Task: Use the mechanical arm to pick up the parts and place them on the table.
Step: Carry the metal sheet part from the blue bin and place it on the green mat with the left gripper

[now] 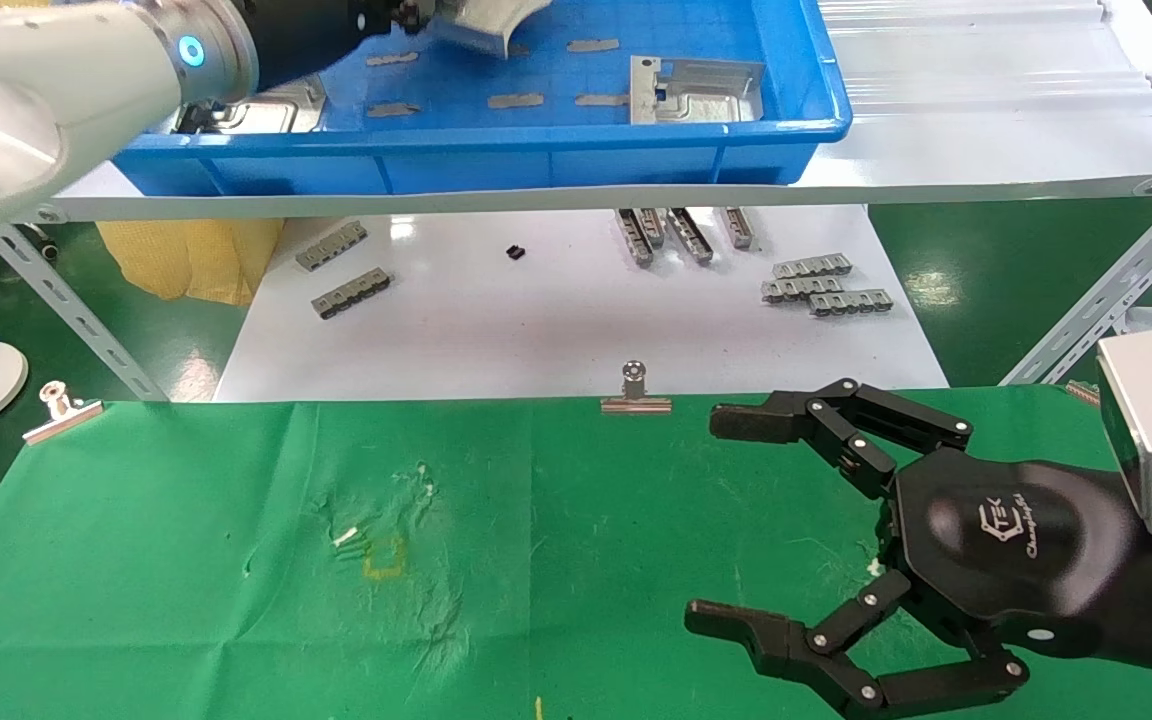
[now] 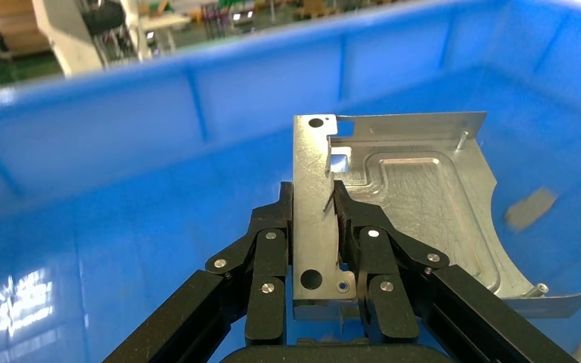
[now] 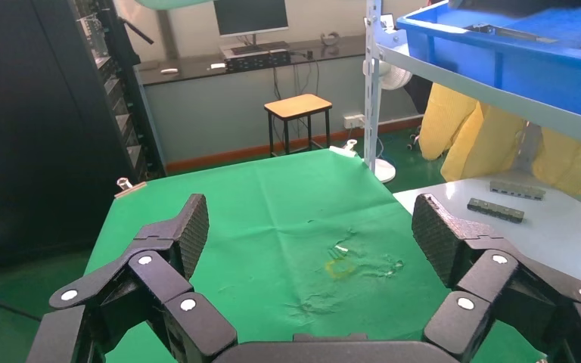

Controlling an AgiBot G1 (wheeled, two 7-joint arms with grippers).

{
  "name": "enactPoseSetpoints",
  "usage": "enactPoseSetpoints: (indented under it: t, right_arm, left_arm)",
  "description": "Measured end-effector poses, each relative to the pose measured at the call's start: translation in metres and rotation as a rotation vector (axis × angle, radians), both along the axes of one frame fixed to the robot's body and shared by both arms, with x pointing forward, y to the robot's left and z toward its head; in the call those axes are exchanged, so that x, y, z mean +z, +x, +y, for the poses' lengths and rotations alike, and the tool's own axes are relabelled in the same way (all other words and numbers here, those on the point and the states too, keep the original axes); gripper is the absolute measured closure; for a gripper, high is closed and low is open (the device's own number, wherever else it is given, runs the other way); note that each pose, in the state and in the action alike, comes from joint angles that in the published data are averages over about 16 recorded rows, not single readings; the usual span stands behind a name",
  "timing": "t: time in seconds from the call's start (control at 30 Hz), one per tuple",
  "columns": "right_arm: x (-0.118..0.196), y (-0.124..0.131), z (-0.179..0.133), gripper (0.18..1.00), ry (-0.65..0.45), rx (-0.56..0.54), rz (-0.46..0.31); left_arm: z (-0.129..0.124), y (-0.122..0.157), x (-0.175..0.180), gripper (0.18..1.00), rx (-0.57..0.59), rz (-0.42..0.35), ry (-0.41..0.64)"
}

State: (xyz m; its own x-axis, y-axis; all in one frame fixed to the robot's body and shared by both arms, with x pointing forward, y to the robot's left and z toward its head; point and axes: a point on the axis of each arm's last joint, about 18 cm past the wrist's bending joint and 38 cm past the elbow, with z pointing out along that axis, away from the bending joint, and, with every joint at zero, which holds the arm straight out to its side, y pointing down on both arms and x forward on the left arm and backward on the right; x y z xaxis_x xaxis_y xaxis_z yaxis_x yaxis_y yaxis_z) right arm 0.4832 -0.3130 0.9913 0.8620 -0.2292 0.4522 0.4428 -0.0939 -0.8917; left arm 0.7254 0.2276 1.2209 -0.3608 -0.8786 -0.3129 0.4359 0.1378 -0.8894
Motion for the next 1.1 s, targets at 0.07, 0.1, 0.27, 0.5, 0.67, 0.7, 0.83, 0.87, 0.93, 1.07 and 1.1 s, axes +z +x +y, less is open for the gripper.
enactPoseSetpoints:
  t: [0.07,0.1,0.27,0.5,0.67,0.7,0.83,0.87,0.93,1.07,1.1]
  right_arm:
    - [0.000,0.000,0.000,0.197,0.000,0.000,0.000]
    - [0.000,0.000,0.000,0.193,0.000,0.000,0.000]
    - [0.000,0.000,0.000,0.182,0.000,0.000,0.000]
    - [0.000,0.000,0.000,0.179,0.000,0.000,0.000]
    - [0.000,0.000,0.000,0.179,0.000,0.000,0.000]
    - [0.000,0.000,0.000,0.179,0.000,0.000,0.000]
    - [0.000,0.000,0.000,0.179,0.000,0.000,0.000]
    - [0.000,0.000,0.000,0.179,0.000,0.000,0.000]
    - [0.000,0.000,0.000,0.179,0.000,0.000,0.000]
    - [0.000,0.000,0.000,0.179,0.000,0.000,0.000]
    - [0.000,0.000,0.000,0.179,0.000,0.000,0.000]
  left_arm:
    - [0.001,-0.005,0.004,0.901,-0.020,-0.015,0.004]
    - [0.002,-0.007,0.006,0.901,-0.032,-0.022,0.007]
    - [0.008,-0.024,0.011,0.903,-0.111,-0.064,0.049]
    - [0.019,-0.057,-0.003,0.903,-0.271,-0.124,0.183]
    - [0.028,-0.087,-0.026,0.903,-0.396,-0.167,0.339]
    - [0.031,-0.093,-0.030,0.903,-0.415,-0.174,0.368]
    - [0.049,-0.111,-0.048,0.904,-0.459,-0.190,0.480]
    - [0.055,-0.116,-0.053,0.904,-0.462,-0.191,0.507]
    - [0.068,-0.123,-0.061,0.904,-0.460,-0.189,0.555]
    - [0.097,-0.133,-0.078,0.904,-0.430,-0.169,0.625]
    - [0.104,-0.134,-0.082,0.904,-0.417,-0.161,0.637]
